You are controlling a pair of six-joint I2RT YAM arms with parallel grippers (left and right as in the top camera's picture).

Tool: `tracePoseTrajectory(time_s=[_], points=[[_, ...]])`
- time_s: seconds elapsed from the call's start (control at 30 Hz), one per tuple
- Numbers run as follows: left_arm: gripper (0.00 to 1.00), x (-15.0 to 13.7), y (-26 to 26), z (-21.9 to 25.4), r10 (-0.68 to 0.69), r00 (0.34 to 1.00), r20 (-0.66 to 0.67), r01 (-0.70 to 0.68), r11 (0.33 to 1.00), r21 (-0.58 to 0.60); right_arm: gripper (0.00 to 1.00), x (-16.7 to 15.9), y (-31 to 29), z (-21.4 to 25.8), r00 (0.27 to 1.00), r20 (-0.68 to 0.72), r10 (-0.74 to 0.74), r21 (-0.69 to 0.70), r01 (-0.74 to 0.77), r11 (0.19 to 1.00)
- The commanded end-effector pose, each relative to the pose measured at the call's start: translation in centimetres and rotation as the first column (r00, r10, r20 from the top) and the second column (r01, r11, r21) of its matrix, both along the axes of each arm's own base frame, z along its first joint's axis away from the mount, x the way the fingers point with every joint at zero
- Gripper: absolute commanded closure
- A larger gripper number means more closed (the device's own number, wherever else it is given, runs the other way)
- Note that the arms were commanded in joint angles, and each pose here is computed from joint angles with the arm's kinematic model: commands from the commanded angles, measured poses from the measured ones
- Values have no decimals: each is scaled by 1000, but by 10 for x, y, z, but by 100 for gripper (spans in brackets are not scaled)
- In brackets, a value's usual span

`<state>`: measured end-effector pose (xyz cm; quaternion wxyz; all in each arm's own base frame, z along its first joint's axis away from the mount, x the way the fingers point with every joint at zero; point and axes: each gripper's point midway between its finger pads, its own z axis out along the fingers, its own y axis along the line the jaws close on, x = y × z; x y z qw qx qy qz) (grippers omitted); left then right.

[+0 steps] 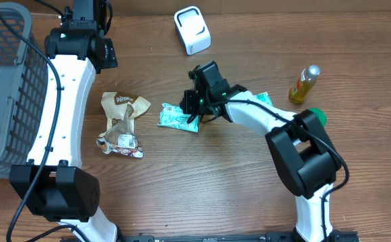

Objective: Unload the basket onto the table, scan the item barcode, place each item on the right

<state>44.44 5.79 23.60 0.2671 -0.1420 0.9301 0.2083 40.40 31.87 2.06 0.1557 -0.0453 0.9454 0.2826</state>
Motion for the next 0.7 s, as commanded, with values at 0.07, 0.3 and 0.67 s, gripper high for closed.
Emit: tracePoseTrajectory(time_s=[0.07, 0.3, 0.67], points=[[1, 0, -1, 14, -7, 999, 32, 7, 1000, 13, 96, -5, -9, -34, 999, -45, -18, -95, 14, 995], [1, 0, -1, 14, -7, 999, 32, 7, 1000, 13, 94, 22, 0, 21, 998, 61, -25, 2, 25, 1000], [0, 0, -1, 14, -7, 999, 32, 7, 1000, 13, 96, -28, 39, 54, 980, 10, 197, 184, -196, 963]])
